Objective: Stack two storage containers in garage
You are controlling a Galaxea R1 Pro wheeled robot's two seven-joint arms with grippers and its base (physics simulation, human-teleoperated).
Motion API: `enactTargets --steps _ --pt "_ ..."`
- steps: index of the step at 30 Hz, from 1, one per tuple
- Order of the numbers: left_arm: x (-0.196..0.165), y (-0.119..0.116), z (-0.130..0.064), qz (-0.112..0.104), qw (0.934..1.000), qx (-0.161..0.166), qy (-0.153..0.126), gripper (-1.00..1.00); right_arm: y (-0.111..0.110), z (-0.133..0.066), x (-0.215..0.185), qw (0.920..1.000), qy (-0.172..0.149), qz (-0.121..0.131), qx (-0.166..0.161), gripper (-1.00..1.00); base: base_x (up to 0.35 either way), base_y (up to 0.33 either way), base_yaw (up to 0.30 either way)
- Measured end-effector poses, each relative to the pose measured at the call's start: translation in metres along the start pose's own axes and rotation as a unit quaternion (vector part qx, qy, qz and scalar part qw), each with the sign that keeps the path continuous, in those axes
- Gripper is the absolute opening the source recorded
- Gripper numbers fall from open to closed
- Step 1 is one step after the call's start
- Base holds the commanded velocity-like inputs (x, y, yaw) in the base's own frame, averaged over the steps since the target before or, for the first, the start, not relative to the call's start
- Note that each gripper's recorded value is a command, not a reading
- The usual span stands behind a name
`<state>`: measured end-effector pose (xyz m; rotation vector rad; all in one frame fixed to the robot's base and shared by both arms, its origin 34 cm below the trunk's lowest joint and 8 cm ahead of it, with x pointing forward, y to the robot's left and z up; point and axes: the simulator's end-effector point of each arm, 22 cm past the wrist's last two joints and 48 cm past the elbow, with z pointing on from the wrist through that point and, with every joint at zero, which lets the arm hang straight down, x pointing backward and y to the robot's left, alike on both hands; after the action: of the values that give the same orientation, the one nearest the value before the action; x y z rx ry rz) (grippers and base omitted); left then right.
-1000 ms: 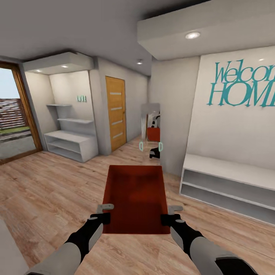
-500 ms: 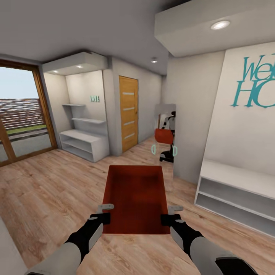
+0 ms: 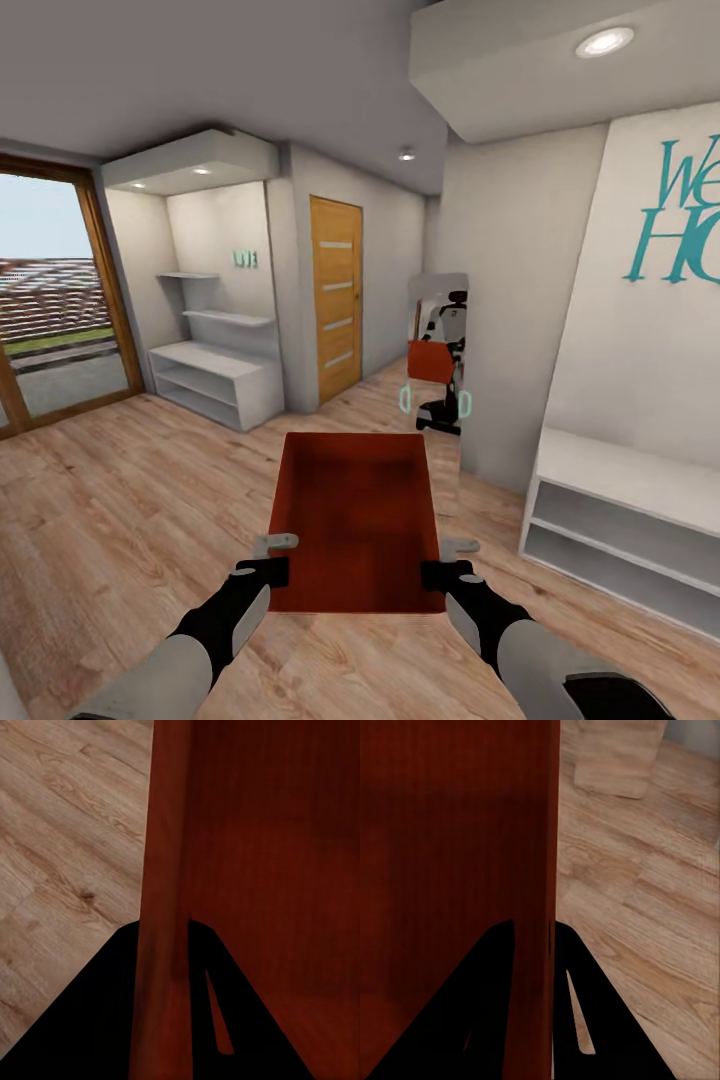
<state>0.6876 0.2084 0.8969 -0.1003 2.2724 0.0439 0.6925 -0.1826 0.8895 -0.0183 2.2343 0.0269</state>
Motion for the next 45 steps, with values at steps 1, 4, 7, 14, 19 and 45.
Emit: enactTargets --steps 1,4,7,14,19,45 --pt "0.0 0.0 0.0 0.0 1.0 0.0 0.0 -1.0 0.0 0.0 0.0 1.0 0.0 0.0 0.0 -1.0 0.322 0.0 0.0" --pt "0.0 0.0 0.0 0.0 1.0 0.0 0.0 -1.0 0.0 0.0 0.0 1.0 0.0 0.0 0.0 -1.0 0.322 0.0 0.0" --pt "0.0 0.0 0.0 0.0 1.0 0.0 0.0 -1.0 0.0 0.0 0.0 1.0 0.0 0.0 0.0 -1.0 0.322 0.0 0.0" --pt "-0.0001 0.0003 0.0 0.0 1.0 0.0 0.0 -1.0 0.0003 0.0 0.0 1.0 0.0 0.0 0.0 -1.0 0.322 0.0 0.0" --pt "-0.0002 0.0007 0.0001 0.0 1.0 0.0 0.0 -1.0 0.0007 -0.0001 -0.0001 1.0 0.0 0.0 0.001 -1.0 0.322 0.0 0.001" --pt "0.0 0.0004 0.0 0.0 1.0 0.0 0.0 -1.0 0.0004 0.0 0.0 1.0 0.0 0.0 0.0 -1.0 0.322 0.0 0.24"
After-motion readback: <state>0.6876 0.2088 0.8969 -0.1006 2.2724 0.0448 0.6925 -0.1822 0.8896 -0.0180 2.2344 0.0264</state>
